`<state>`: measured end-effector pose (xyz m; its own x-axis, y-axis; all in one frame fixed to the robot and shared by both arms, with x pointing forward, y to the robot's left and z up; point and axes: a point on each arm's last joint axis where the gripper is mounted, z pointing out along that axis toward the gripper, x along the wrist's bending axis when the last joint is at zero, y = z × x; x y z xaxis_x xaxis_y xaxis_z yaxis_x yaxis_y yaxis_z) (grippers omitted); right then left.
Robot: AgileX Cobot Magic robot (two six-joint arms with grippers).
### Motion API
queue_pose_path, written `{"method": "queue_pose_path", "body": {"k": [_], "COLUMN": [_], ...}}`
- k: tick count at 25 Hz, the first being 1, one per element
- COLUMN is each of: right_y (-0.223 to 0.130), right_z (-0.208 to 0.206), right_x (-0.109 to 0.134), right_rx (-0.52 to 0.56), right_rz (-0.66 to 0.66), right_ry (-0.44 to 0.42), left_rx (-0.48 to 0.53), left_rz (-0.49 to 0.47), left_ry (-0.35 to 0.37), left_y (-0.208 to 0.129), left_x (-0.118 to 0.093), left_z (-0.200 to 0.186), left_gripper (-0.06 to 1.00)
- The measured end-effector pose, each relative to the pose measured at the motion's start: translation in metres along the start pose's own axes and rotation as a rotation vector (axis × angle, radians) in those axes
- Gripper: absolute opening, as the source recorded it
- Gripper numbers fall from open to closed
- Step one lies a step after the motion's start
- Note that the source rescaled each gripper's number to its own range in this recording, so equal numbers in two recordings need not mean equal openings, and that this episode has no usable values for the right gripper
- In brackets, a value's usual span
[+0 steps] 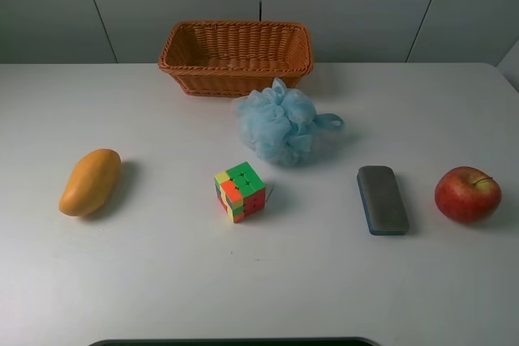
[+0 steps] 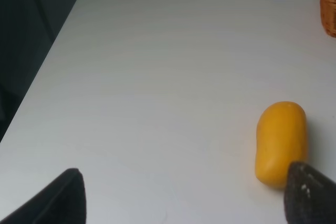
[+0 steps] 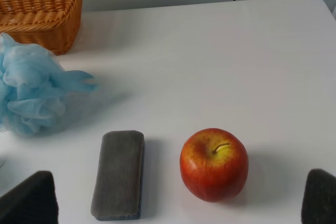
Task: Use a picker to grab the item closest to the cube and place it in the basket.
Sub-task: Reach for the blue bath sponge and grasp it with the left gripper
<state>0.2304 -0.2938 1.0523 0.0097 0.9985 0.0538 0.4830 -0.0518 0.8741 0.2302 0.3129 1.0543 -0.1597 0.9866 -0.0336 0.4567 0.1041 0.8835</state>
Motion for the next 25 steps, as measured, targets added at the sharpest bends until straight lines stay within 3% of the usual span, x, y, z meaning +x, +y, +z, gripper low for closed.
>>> {"method": "queue_pose_path", "body": {"k": [9,12,18,21,25], "right_y": [0.000,0.000,0.000,0.000,0.000], "right_z": [0.000,0.000,0.000,0.000,0.000], "right_x": [0.000,0.000,0.000,0.000,0.000], "right_rx": [0.000,0.000,0.000,0.000,0.000], "right_rz": [0.000,0.000,0.000,0.000,0.000], "right_ry": [0.000,0.000,0.000,0.000,0.000], "left_rx": [0.000,-0.043,-0.285,-0.317,-0.271], "left_rz": [-0.001,-0.012,-0.011,0.009,0.042], "left_ry": [-0.002,-0.028,-0.081,-0.105,-0.146], "left_y": [0.000,0.006,0.049,0.087,0.149], "left_x": [0.000,-0.002,-0.005,-0.011,-0.024], "left_z": [0.000,-0.005,-0.043,-0.045,-0.025], "left_gripper": [1.00,1.00,1.00,1.00,1.00]}}
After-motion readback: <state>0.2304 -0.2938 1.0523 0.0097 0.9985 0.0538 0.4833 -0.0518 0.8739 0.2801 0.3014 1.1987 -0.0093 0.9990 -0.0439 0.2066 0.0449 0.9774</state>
